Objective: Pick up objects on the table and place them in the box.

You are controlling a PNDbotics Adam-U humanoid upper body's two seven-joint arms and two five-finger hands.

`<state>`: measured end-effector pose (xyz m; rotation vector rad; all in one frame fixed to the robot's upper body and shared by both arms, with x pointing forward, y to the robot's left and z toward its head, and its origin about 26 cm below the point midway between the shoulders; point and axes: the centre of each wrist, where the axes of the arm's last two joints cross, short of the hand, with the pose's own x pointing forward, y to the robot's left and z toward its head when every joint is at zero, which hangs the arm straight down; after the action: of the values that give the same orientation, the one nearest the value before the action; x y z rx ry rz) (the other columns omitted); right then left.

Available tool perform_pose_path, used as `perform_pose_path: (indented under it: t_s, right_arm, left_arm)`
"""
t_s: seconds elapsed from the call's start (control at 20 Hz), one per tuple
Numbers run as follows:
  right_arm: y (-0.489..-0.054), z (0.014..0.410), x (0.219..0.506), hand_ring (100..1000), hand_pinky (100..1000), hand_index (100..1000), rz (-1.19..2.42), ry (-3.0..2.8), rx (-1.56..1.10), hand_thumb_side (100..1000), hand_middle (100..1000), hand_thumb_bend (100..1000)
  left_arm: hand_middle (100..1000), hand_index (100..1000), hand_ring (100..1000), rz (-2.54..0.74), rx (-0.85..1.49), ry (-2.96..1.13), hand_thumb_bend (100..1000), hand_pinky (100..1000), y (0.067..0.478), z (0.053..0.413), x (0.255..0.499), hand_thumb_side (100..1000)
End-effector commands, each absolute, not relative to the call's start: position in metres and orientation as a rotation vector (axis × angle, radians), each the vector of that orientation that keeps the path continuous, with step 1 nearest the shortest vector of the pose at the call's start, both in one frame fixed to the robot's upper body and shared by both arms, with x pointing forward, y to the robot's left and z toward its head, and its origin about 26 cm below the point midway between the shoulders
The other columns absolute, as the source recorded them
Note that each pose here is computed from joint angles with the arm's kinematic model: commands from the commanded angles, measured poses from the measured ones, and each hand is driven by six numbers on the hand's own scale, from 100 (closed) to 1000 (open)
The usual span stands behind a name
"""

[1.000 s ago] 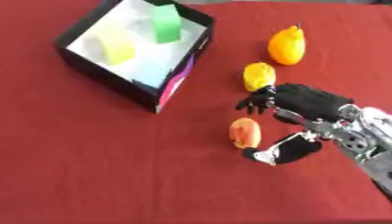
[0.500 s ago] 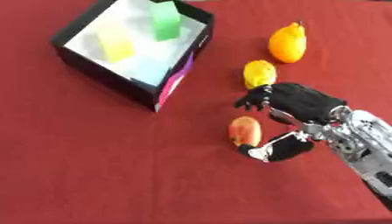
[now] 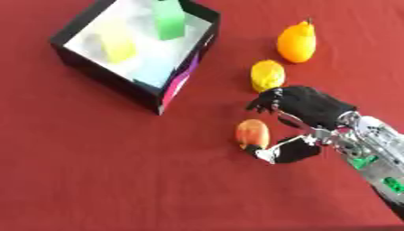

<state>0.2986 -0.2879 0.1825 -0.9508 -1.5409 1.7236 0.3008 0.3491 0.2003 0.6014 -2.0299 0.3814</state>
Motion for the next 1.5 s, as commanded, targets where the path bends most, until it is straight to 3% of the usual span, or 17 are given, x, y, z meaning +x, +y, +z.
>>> perform_pose_path:
  t_s: [0.05, 0.35, 0.6, 1.0, 1.5]
  right_arm:
    - [-0.293, 0.187, 0.299, 596, 695, 774, 1.733, -1.527, -0.994, 563, 594, 426]
    - [-0.294, 0.184, 0.301, 579, 675, 743, 1.751, -1.506, -1.002, 579, 565, 459]
    - [-0.293, 0.185, 0.302, 556, 663, 681, 1.720, -1.544, -0.993, 521, 525, 451]
    - [-0.289, 0.191, 0.295, 578, 673, 662, 1.619, -1.633, -0.876, 363, 518, 299]
    - [-0.289, 0.205, 0.290, 560, 673, 650, 1.577, -1.615, -0.692, 240, 503, 126]
  left_arm:
    - [680, 767, 717, 0.377, 0.614, -2.057, 197, 796, 0.351, 0.208, 0.298, 615]
    - [683, 766, 716, 0.379, 0.611, -2.051, 190, 797, 0.351, 0.206, 0.298, 618]
    - [683, 765, 715, 0.378, 0.611, -2.055, 183, 796, 0.351, 0.207, 0.298, 620]
    - [683, 765, 713, 0.382, 0.621, -2.044, 177, 795, 0.352, 0.204, 0.297, 623]
    - [679, 764, 710, 0.388, 0.633, -2.036, 175, 793, 0.354, 0.202, 0.296, 626]
